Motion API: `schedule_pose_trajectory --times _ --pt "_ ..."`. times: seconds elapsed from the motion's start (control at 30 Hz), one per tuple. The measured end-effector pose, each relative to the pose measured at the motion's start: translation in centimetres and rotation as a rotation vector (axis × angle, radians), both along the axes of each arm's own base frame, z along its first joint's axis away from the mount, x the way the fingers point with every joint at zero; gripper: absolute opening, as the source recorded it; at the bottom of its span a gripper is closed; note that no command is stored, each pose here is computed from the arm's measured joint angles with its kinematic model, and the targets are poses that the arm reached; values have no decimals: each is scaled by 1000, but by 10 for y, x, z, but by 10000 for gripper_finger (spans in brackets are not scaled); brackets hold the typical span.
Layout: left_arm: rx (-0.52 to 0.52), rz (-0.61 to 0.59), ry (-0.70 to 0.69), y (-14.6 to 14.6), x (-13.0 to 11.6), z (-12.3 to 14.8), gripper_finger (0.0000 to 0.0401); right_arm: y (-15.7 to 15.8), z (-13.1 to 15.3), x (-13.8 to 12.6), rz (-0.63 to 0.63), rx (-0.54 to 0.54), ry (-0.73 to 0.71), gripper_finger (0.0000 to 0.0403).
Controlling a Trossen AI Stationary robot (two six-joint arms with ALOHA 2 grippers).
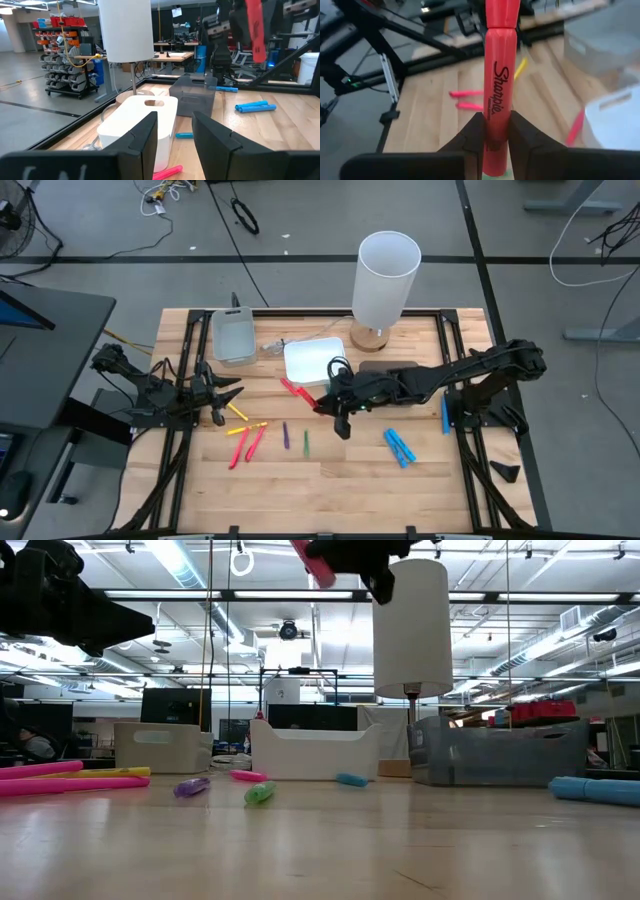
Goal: Pick & Place Markers
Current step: Put the orange highlighter pen into the gray bin
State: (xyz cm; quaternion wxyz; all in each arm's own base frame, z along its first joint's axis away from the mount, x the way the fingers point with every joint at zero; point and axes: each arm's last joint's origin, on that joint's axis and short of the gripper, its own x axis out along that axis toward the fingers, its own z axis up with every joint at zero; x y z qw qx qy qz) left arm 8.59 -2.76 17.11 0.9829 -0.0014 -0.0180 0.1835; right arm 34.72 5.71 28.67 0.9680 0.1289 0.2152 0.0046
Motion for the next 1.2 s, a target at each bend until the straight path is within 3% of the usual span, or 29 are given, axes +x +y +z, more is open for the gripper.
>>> schedule_pose_trajectory --times 0.5,0.97,1.2 --pt "0 0 0 0 0 0 128 2 20 6 33 -60 -219 55" --pt "-1 -16 -2 0 0 0 128 1 26 8 26 -82 -284 55" --pt "22 -192 -26 -5 1 4 128 1 26 8 14 -85 -286 55"
